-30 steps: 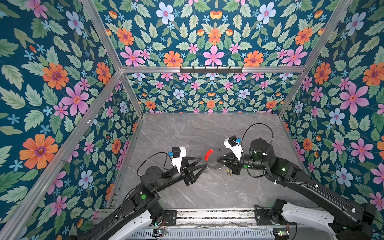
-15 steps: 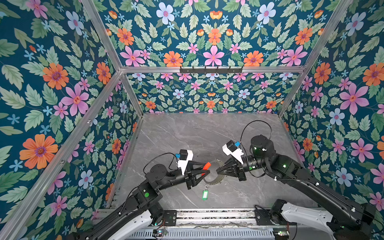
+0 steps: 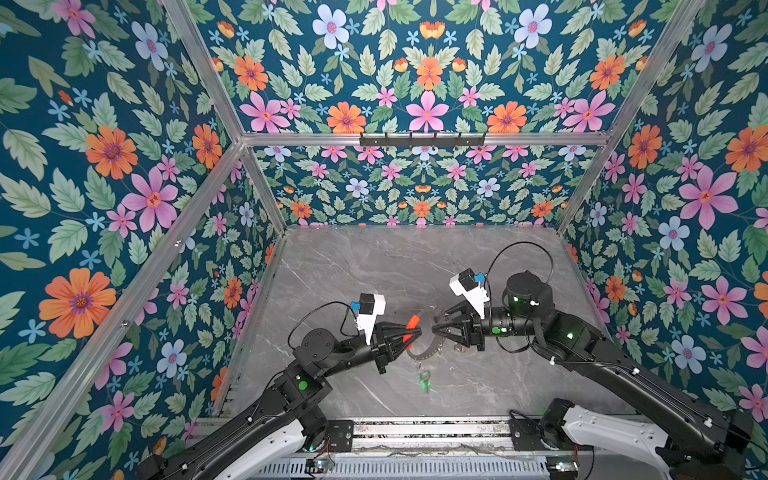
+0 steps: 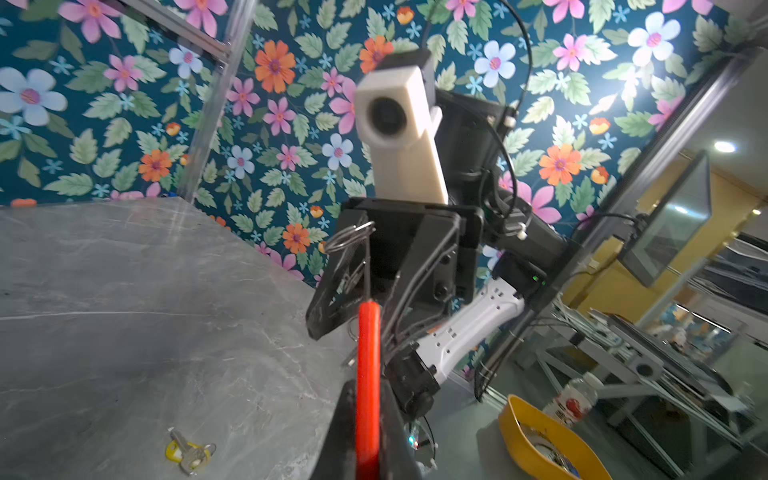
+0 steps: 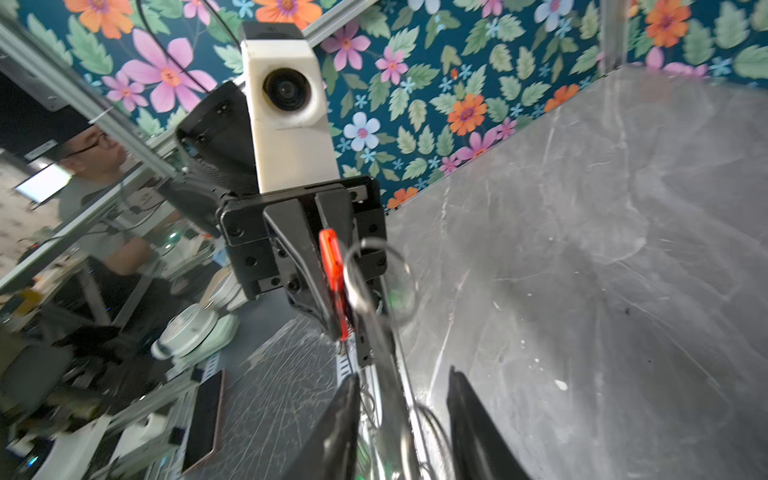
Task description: Remove the keys from the keyring
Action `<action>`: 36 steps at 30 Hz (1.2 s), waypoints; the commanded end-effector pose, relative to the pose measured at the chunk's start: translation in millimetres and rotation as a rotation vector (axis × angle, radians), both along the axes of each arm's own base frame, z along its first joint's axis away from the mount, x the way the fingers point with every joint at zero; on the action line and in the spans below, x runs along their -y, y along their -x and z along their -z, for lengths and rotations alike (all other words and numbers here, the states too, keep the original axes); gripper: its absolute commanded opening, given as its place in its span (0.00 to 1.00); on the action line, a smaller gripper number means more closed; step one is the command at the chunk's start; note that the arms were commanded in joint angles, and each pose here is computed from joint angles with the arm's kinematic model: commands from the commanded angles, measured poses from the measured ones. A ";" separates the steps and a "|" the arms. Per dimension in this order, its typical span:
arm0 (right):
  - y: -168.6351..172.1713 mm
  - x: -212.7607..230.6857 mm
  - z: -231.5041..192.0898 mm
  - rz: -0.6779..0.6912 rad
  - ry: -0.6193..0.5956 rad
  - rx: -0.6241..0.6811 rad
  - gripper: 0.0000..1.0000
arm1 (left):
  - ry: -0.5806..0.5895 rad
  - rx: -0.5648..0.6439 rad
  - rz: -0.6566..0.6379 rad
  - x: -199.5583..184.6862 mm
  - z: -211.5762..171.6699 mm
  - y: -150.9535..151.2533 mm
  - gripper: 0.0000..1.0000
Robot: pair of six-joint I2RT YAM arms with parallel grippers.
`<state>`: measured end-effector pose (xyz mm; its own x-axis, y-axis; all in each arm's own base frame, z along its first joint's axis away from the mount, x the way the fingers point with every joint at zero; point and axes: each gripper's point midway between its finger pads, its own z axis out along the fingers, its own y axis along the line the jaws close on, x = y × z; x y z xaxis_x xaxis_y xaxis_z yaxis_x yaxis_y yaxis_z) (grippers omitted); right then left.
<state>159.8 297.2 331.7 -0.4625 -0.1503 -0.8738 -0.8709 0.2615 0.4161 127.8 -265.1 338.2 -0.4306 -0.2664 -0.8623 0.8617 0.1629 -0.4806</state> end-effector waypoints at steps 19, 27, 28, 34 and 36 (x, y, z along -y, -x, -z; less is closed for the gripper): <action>-22.2 9.4 36.5 0.295 0.007 0.055 0.48 | 0.117 -0.126 -0.441 -21.1 -11.4 -83.2 0.00; -23.5 -14.8 48.4 0.266 0.010 0.052 0.49 | 0.120 -0.151 -0.458 -18.8 -9.2 -89.4 0.00; -24.1 -17.2 50.0 0.262 0.012 0.049 0.49 | 0.119 -0.155 -0.458 -18.3 -8.7 -90.0 0.00; -30.1 -26.4 52.3 0.265 0.011 0.049 0.48 | 0.121 -0.168 -0.456 -15.5 -5.9 -91.8 0.00; -32.3 -29.5 53.3 0.264 0.022 0.048 0.47 | 0.122 -0.170 -0.454 -14.5 -5.3 -91.6 0.00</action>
<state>186.9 321.9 265.1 -0.4787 -0.0841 -0.8740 -0.7806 0.4965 0.3798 220.1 -252.1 328.3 -0.4068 -0.5172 -0.7530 0.6045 0.4656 -0.6464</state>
